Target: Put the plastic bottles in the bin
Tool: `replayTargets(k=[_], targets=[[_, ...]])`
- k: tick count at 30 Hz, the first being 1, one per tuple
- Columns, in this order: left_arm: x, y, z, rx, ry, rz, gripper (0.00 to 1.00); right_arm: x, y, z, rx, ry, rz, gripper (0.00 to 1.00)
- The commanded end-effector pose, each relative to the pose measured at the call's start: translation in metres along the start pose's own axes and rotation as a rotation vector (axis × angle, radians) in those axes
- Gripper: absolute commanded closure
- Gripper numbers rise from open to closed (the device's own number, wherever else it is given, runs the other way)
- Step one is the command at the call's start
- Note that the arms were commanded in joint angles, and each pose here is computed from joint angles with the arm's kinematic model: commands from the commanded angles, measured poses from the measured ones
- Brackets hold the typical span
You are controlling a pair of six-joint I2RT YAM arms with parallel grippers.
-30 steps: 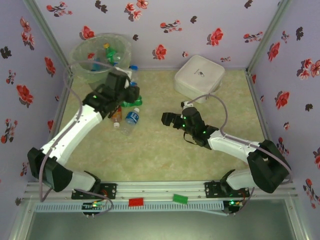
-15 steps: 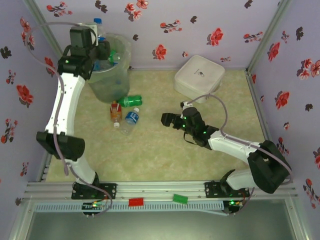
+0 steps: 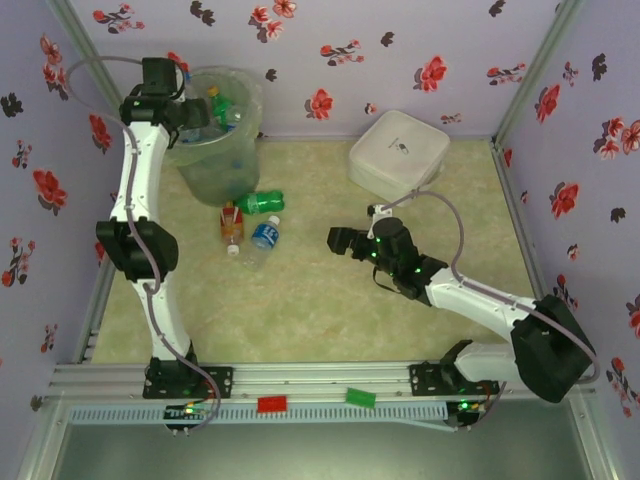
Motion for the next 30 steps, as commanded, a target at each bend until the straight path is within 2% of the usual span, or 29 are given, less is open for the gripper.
replayTargets(k=[1,5,10,14,19,22,25,30], targets=[[0.027,0.015,-0.002,0.031,-0.028,-0.056,0.12,0.004,0.0,-0.006,0.016,-0.028,-0.009,0.0],[0.055,0.026,-0.002,0.056,-0.05,-0.122,0.02,0.002,0.001,-0.005,0.013,-0.021,-0.008,0.0],[0.099,0.03,-0.009,0.1,-0.163,-0.214,0.0,0.0,0.003,-0.003,0.012,-0.013,-0.014,0.0],[0.121,0.007,-0.015,0.149,-0.279,-0.256,0.0,0.0,0.005,-0.001,0.011,-0.009,-0.018,0.0],[0.124,-0.049,-0.026,0.283,-0.468,-0.284,0.0,-0.002,0.008,0.002,-0.002,0.003,-0.032,0.0],[0.119,-0.09,-0.034,0.329,-0.557,-0.234,0.0,-0.005,0.008,0.003,-0.019,0.023,-0.045,0.0],[0.12,-0.131,-0.044,0.317,-0.594,-0.187,0.0,-0.008,0.006,0.003,-0.031,0.03,-0.037,0.0],[0.109,-0.196,-0.059,0.284,-0.603,-0.043,0.02,-0.016,0.003,0.003,-0.047,0.028,-0.013,0.0]])
Point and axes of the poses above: each hand's point on the last joint's axis, 136 mm out from that joint toward the fingers, its own x axis back along the fingers, its own z axis along the line the jaws close on, y = z × x, the point moved 6 cm from there along x, back along the fingers, and after that the axes turned 2 degrees about -x, right-handed, at the moved point
